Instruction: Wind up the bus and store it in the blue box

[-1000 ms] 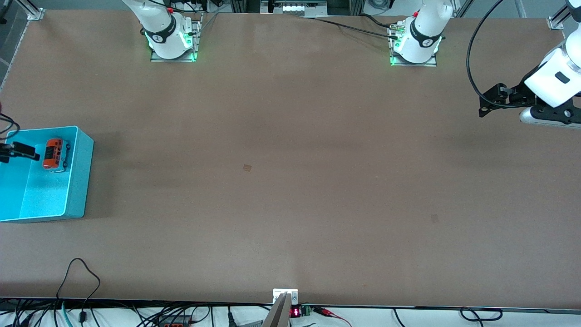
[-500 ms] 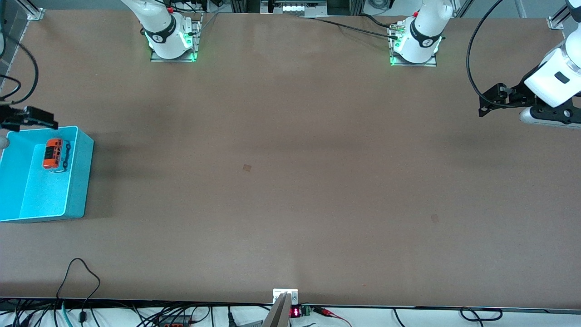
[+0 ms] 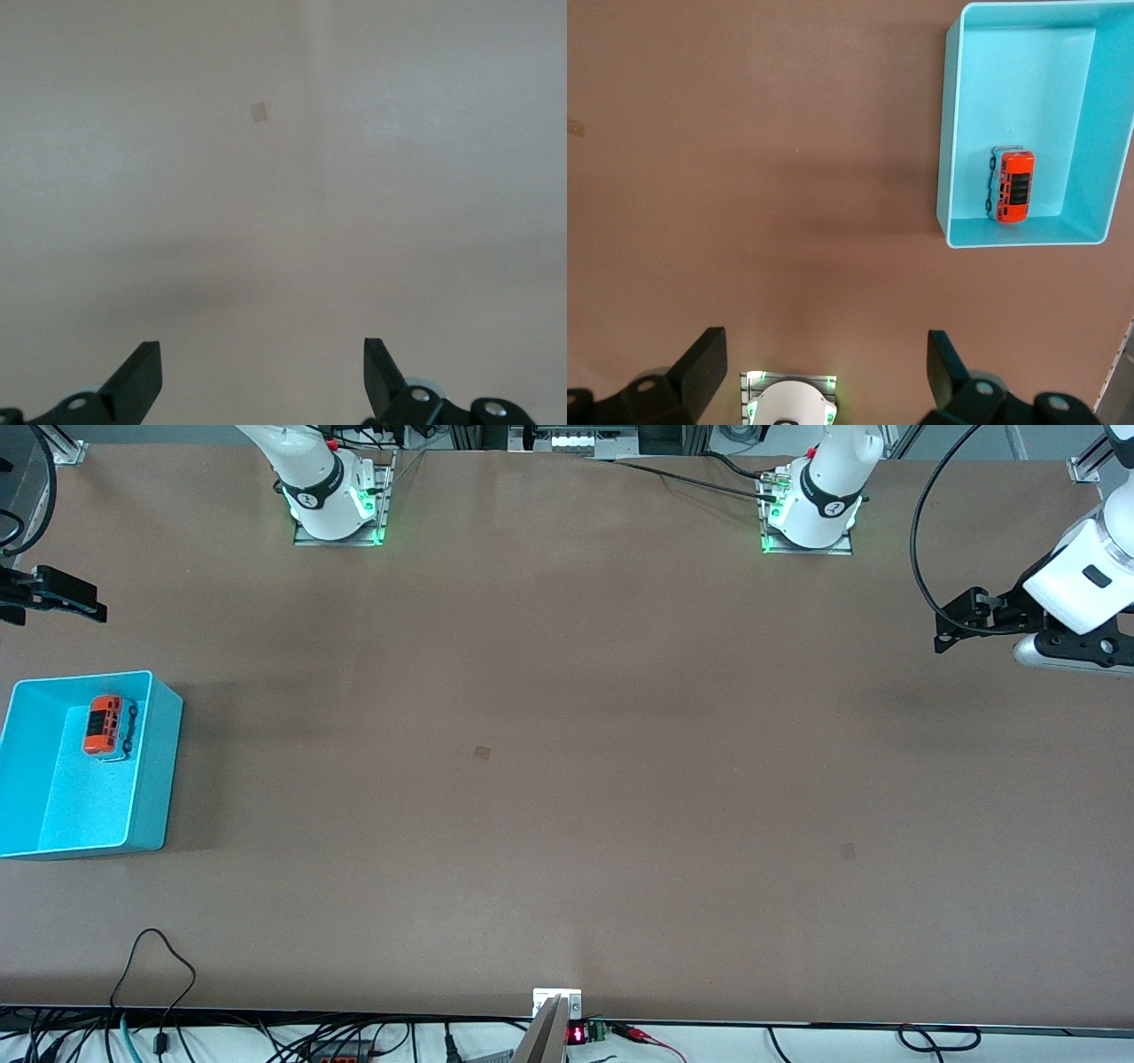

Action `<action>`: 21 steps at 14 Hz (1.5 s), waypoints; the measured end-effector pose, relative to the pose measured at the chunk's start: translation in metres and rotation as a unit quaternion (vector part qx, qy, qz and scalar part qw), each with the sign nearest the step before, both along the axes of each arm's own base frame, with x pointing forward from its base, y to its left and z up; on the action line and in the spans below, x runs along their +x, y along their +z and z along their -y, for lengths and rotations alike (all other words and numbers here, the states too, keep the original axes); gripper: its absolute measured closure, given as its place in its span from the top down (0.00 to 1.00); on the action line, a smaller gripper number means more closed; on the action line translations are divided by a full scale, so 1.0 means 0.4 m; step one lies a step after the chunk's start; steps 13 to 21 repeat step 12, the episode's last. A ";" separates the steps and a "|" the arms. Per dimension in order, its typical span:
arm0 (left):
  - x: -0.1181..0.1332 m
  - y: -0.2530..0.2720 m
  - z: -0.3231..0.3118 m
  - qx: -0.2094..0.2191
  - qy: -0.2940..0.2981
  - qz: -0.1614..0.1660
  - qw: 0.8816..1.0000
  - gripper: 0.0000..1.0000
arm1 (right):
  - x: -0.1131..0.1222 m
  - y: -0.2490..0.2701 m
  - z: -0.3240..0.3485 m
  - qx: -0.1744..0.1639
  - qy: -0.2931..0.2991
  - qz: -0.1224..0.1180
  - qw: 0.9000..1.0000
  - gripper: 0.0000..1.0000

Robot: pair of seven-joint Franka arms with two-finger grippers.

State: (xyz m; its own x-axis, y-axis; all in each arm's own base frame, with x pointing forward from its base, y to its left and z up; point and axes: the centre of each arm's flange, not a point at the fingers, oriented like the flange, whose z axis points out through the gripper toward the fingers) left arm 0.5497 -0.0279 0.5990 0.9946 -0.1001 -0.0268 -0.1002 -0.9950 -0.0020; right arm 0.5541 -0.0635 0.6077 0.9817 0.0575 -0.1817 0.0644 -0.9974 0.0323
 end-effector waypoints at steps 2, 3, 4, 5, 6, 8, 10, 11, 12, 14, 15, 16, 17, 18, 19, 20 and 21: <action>0.000 0.000 0.000 0.000 0.000 0.000 1.000 1.00 | 0.007 -0.006 0.001 0.000 -0.001 -0.001 1.000 1.00; 0.000 0.000 0.000 0.000 0.000 0.000 1.000 1.00 | 0.009 -0.009 -0.001 0.000 -0.001 -0.002 1.000 1.00; 0.000 0.000 0.000 0.000 0.000 0.000 1.000 1.00 | 0.010 -0.010 -0.003 0.000 -0.001 -0.003 1.000 1.00; 0.000 0.000 0.000 0.000 0.000 0.000 1.000 1.00 | 0.011 -0.011 -0.008 0.000 -0.001 -0.003 1.000 1.00; 0.000 0.000 0.000 0.000 0.000 -0.001 1.000 1.00 | 0.012 -0.012 -0.015 -0.001 -0.009 -0.003 1.000 1.00; 0.000 0.000 0.000 0.000 0.000 -0.001 1.000 1.00 | 0.014 -0.015 -0.026 -0.004 -0.026 -0.003 1.000 1.00; 0.000 0.000 0.000 0.000 0.000 -0.001 1.000 1.00 | 0.015 -0.019 -0.029 -0.004 -0.030 -0.005 1.000 1.00; 0.000 0.000 0.000 0.000 0.000 -0.001 1.000 1.00 | 0.015 -0.020 -0.029 -0.005 -0.031 -0.006 1.000 1.00; 0.000 0.000 0.000 0.000 0.000 -0.001 1.000 1.00 | 0.015 -0.022 -0.030 -0.004 -0.031 -0.007 0.999 1.00; 0.000 0.000 0.000 0.000 0.000 -0.001 1.000 1.00 | 0.015 -0.022 -0.030 -0.004 -0.031 -0.007 0.999 1.00; 0.000 0.000 0.000 0.000 0.000 -0.001 1.000 1.00 | 0.015 -0.022 -0.030 -0.004 -0.031 -0.007 0.999 1.00; 0.000 0.000 0.000 0.000 0.000 -0.001 1.000 1.00 | 0.015 -0.022 -0.030 -0.004 -0.031 -0.007 0.999 1.00; 0.000 0.000 0.000 0.000 0.000 -0.001 1.000 1.00 | 0.015 -0.022 -0.030 -0.004 -0.031 -0.007 0.999 1.00; 0.000 0.000 0.000 0.000 0.000 -0.001 1.000 1.00 | 0.015 -0.022 -0.030 -0.004 -0.031 -0.007 0.999 1.00; 0.000 0.000 0.000 0.000 0.000 -0.001 1.000 1.00 | 0.015 -0.022 -0.030 -0.004 -0.031 -0.007 0.999 1.00; 0.000 0.000 0.000 0.000 0.000 -0.001 1.000 1.00 | 0.015 -0.022 -0.030 -0.004 -0.031 -0.007 0.999 1.00; 0.000 0.000 0.000 0.000 0.000 -0.001 1.000 1.00 | 0.015 -0.022 -0.030 -0.004 -0.031 -0.007 0.999 1.00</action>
